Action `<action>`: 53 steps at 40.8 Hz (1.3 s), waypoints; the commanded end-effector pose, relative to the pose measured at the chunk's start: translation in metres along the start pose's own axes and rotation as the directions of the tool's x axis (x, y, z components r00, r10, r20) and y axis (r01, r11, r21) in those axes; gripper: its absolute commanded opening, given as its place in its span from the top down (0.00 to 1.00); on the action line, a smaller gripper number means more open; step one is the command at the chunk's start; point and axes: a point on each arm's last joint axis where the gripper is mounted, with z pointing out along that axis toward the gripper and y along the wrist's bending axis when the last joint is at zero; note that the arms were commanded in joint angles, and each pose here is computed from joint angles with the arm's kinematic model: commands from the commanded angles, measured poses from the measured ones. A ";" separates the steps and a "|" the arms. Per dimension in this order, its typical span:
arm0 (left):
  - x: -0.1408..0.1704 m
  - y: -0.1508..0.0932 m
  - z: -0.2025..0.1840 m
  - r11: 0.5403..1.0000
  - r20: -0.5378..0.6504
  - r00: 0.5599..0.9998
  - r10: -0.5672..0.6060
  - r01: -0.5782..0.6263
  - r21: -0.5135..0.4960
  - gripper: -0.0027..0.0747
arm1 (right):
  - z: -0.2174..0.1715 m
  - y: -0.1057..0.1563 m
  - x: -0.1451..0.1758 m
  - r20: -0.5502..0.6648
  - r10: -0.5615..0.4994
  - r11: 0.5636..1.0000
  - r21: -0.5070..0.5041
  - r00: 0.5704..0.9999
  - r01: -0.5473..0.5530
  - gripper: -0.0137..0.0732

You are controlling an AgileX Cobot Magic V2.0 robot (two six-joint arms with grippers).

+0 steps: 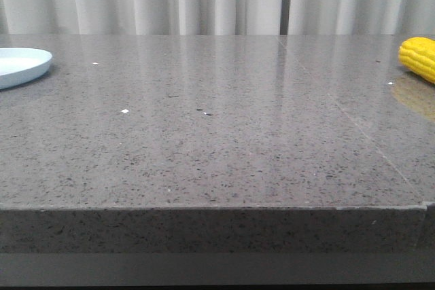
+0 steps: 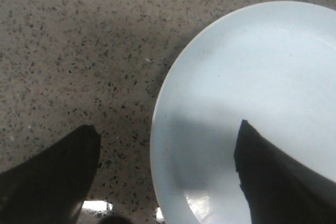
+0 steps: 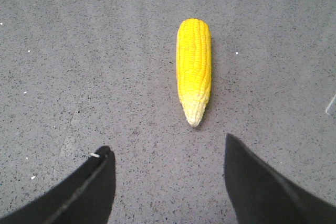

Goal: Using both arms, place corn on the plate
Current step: 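Lower the left gripper onto the rim of the white plate and grasp it, then lift the plate with the left gripper and carry it toward the table center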

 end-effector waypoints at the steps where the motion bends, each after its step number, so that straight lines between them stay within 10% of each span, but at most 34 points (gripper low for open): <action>1: -0.015 -0.003 -0.020 1.000 0.107 0.994 -0.012 0.011 0.009 0.36 | -0.002 0.000 -0.013 0.082 -0.014 1.000 0.006 0.997 0.014 0.29; 30: -0.008 -0.008 0.000 0.999 0.026 1.000 -0.009 0.008 0.034 0.50 | -0.002 0.000 -0.013 0.082 -0.014 1.000 0.006 0.997 0.014 0.29; 42: -0.007 -0.006 -0.001 0.999 0.008 1.000 -0.009 0.008 0.034 0.98 | -0.002 0.000 -0.013 0.082 -0.014 1.000 0.006 0.997 0.014 0.29; 53: -0.014 -0.016 -0.019 0.996 0.013 1.000 -0.021 0.020 0.092 0.99 | -0.002 0.000 -0.013 0.082 -0.014 1.000 0.006 0.997 0.014 0.29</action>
